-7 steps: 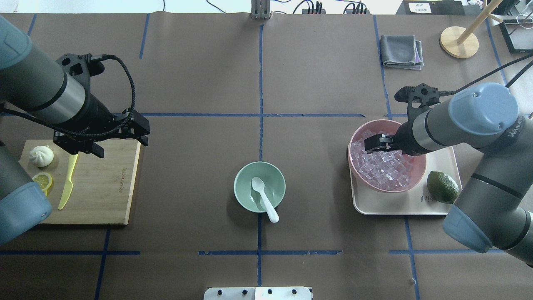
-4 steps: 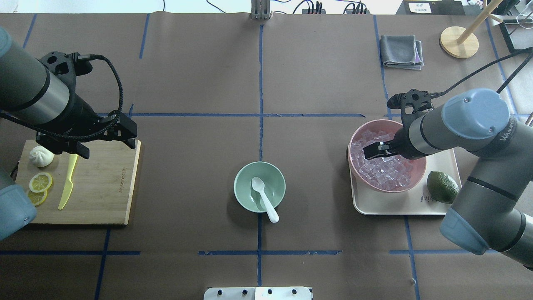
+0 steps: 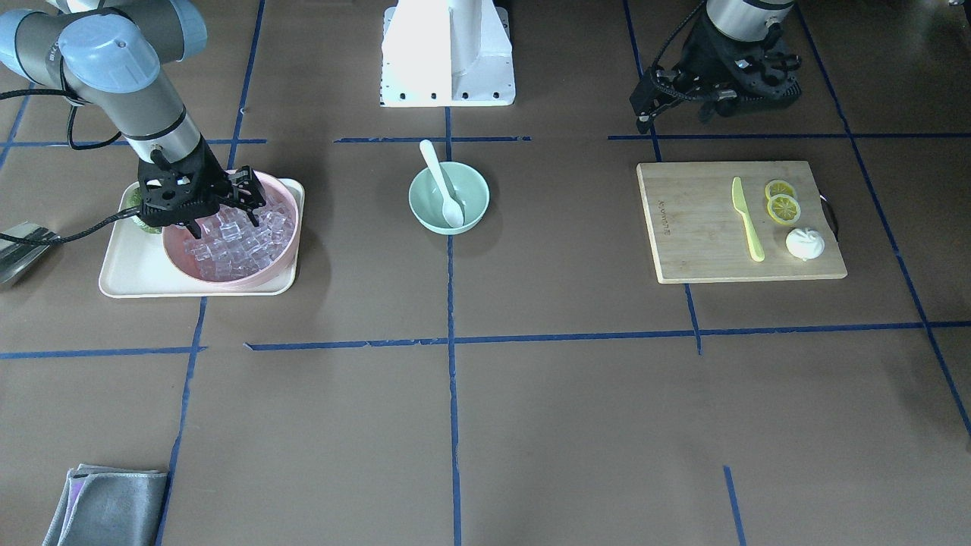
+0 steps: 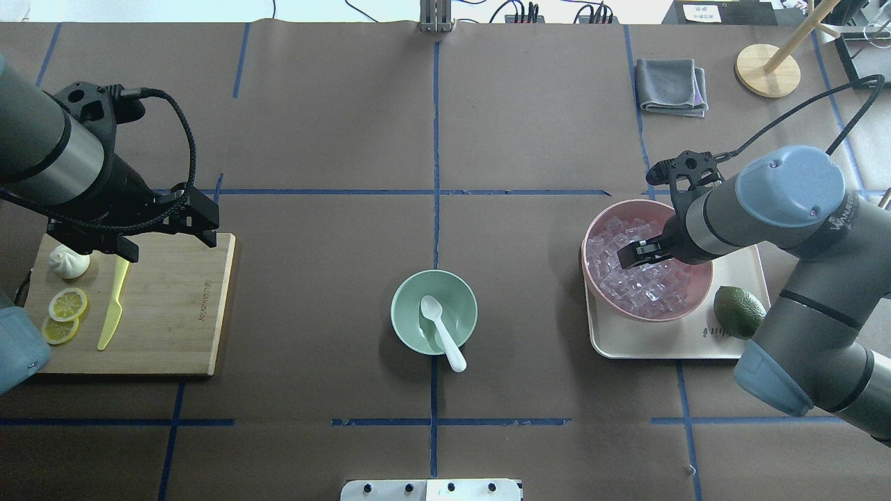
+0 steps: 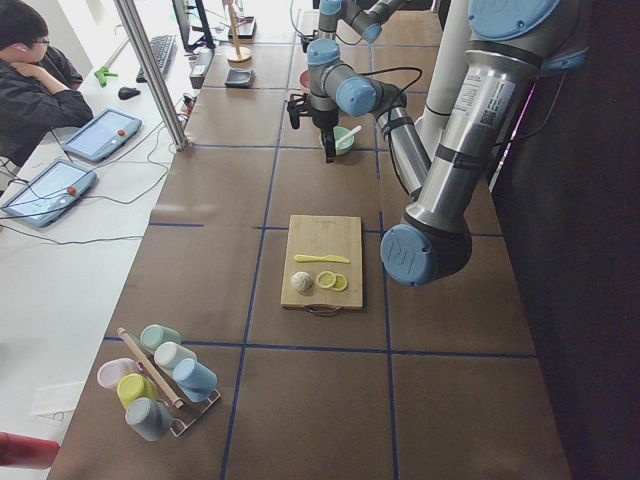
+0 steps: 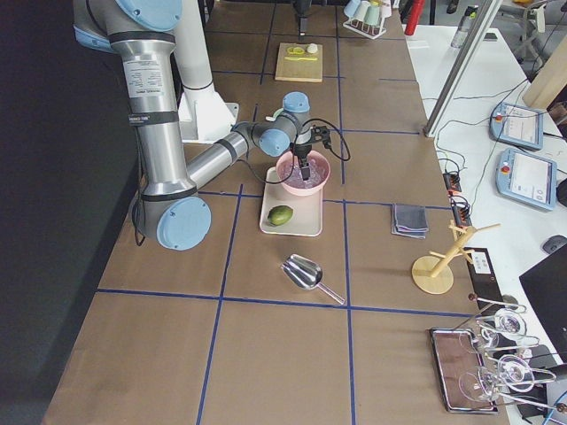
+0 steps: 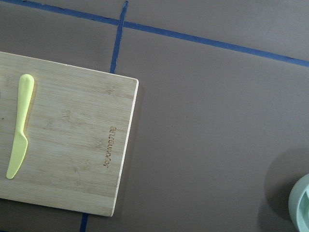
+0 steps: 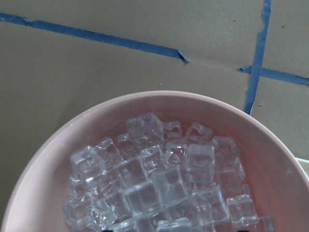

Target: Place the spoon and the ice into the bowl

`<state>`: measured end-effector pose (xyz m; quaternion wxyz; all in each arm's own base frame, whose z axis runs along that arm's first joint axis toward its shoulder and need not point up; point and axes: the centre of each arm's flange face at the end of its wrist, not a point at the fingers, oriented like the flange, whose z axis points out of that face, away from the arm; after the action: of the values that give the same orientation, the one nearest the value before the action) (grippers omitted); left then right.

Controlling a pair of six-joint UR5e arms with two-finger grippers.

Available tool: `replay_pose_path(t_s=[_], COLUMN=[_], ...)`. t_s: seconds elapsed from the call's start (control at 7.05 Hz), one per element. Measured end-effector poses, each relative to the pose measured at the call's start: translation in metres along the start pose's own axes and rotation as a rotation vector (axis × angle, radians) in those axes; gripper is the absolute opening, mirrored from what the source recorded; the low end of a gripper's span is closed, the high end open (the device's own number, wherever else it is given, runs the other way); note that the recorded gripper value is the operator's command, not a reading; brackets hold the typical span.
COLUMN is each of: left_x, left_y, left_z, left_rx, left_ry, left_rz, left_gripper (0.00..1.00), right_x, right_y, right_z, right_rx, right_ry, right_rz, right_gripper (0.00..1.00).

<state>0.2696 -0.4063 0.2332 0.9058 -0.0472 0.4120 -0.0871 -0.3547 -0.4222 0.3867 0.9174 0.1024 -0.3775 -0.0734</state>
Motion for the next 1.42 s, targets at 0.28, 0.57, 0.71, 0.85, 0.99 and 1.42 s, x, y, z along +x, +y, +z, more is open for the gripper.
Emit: replay_pose_path(t_s=[0.28,0.57,0.71,0.85,0.99,1.42], left_x=[-0.002,-0.003,-0.003,-0.003,-0.003,-0.003], left_y=[0.000,-0.001,-0.001,-0.001,-0.001,-0.001], left_z=[0.000,0.000,0.000,-0.001,0.000,0.001], left_rx=[0.001,0.001,0.002,0.002,0.002,0.001], left_ry=[-0.002,-0.002,-0.002,-0.002,-0.002,-0.005], left_rz=[-0.003,-0.004,-0.004,-0.004,-0.004,-0.005], left_gripper=[1.00,1.00,1.00,1.00,1.00,1.00], right_x=[-0.002,-0.009,-0.010,-0.011,-0.011,-0.009], right_y=[-0.001,-0.003,-0.003,-0.003,-0.002,-0.001], right_z=[0.001,0.001,0.002,0.003,0.004,0.007], right_rx=[-0.016,-0.029,-0.032,-0.034,-0.037,-0.041], right_ry=[0.014,0.027,0.028,0.029,0.031,0.039], right_rz=[0.005,0.009,0.008,0.007,0.006,0.009], right_gripper=[0.71,0.71,0.71,0.71,0.71,0.37])
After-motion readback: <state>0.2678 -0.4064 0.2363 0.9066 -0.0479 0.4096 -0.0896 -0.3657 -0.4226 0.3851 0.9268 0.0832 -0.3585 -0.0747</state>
